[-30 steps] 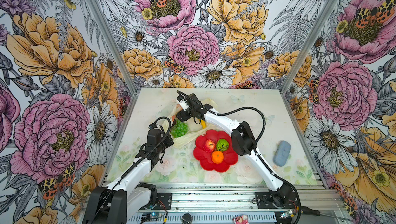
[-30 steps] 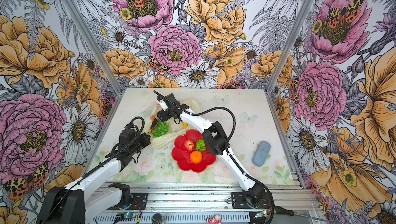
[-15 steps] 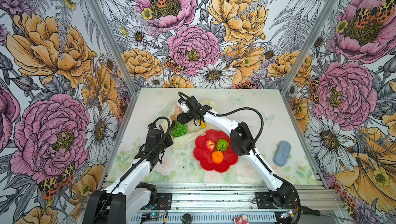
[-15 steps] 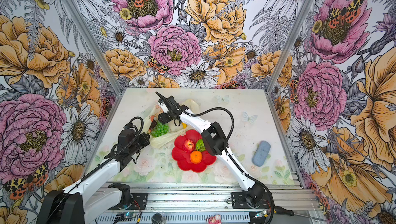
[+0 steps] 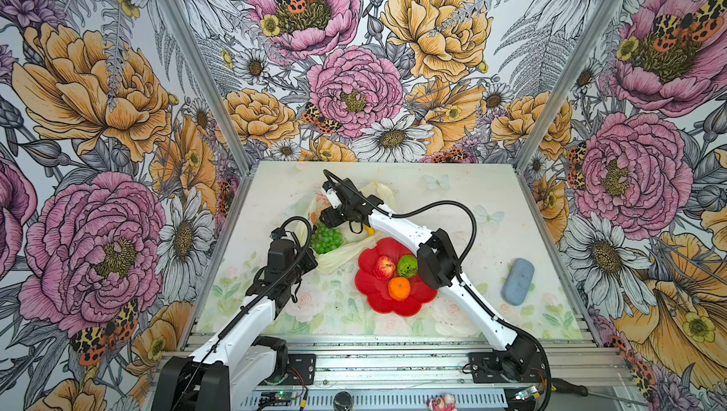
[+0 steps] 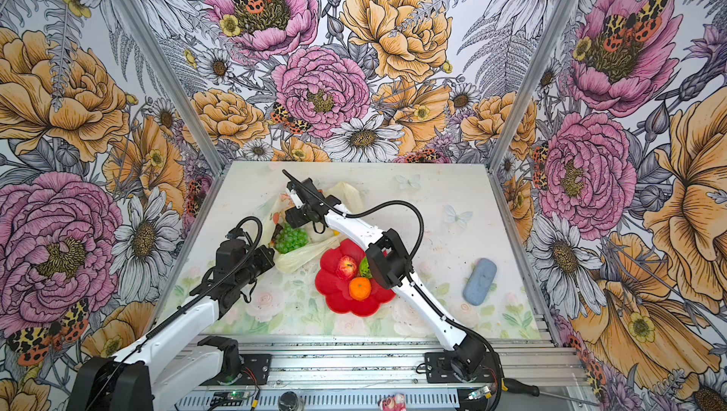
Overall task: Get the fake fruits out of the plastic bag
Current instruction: 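Lower the right gripper into the bag and grasp the white bun-shaped fruit, then lift the white bun-shaped fruit out and carry it over the red plate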
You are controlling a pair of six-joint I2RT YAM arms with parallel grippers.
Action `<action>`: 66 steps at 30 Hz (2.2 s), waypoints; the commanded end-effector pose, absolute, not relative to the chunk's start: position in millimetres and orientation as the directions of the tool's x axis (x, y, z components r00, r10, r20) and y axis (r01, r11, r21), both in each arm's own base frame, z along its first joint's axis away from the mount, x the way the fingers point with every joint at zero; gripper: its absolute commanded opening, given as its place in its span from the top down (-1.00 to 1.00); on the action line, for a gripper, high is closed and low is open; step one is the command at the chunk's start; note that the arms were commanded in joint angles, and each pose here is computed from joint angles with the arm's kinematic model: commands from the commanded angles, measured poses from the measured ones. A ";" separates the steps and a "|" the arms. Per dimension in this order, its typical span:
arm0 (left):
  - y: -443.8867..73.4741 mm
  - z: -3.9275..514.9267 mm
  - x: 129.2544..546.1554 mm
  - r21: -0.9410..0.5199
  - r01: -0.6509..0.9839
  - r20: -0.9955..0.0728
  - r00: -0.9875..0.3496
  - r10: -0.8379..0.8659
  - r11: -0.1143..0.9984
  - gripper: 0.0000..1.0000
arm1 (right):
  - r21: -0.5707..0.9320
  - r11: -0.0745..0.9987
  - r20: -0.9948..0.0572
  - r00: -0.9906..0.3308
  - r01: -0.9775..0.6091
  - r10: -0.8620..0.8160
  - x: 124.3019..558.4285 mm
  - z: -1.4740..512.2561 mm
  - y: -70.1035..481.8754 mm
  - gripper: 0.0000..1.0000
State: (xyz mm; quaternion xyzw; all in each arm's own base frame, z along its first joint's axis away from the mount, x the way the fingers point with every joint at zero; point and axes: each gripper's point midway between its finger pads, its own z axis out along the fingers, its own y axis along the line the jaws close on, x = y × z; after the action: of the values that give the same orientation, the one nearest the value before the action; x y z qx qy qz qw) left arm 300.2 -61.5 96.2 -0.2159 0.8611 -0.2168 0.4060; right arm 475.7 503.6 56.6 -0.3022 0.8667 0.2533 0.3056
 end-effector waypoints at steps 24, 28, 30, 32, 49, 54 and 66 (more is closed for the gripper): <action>-45.1 101.9 331.4 -0.558 -0.231 -0.609 -0.538 -0.582 0.797 0.84 | 0.319 0.618 -0.727 -0.604 -0.718 -0.326 428.0 148.2 483.1 0.00; -47.2 99.8 337.8 -0.556 -0.227 -0.605 -0.549 -0.577 0.800 0.84 | 0.314 0.618 -0.747 -0.589 -0.721 -0.307 416.5 163.6 470.2 0.00; -46.1 98.6 339.7 -0.552 -0.229 -0.608 -0.548 -0.575 0.802 0.84 | 0.312 0.622 -0.761 -0.581 -0.718 -0.289 411.6 172.2 461.5 0.00; -45.8 97.1 341.0 -0.546 -0.229 -0.610 -0.551 -0.570 0.806 0.84 | 0.306 0.627 -0.772 -0.572 -0.717 -0.277 406.3 178.9 453.9 0.00; -39.6 92.0 340.9 -0.496 -0.230 -0.641 -0.553 -0.532 0.837 0.84 | 0.358 0.681 -0.853 -0.520 -0.639 -0.040 369.2 215.5 395.9 0.00; -36.8 86.3 337.8 -0.475 -0.235 -0.649 -0.557 -0.518 0.848 0.84 | 0.331 0.722 -0.861 -0.508 -0.607 -0.033 336.4 216.3 370.9 0.01; -37.8 81.9 336.8 -0.473 -0.216 -0.655 -0.561 -0.506 0.854 0.83 | 0.315 0.798 -0.825 -0.564 -0.514 -0.037 265.2 194.9 303.8 0.01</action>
State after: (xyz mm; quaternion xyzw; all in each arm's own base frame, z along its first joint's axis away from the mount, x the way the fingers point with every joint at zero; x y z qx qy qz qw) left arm 333.0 -42.8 77.2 -0.2140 0.8730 -0.1786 0.4003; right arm 271.6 321.5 198.1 -0.1881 0.8305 0.2927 0.4349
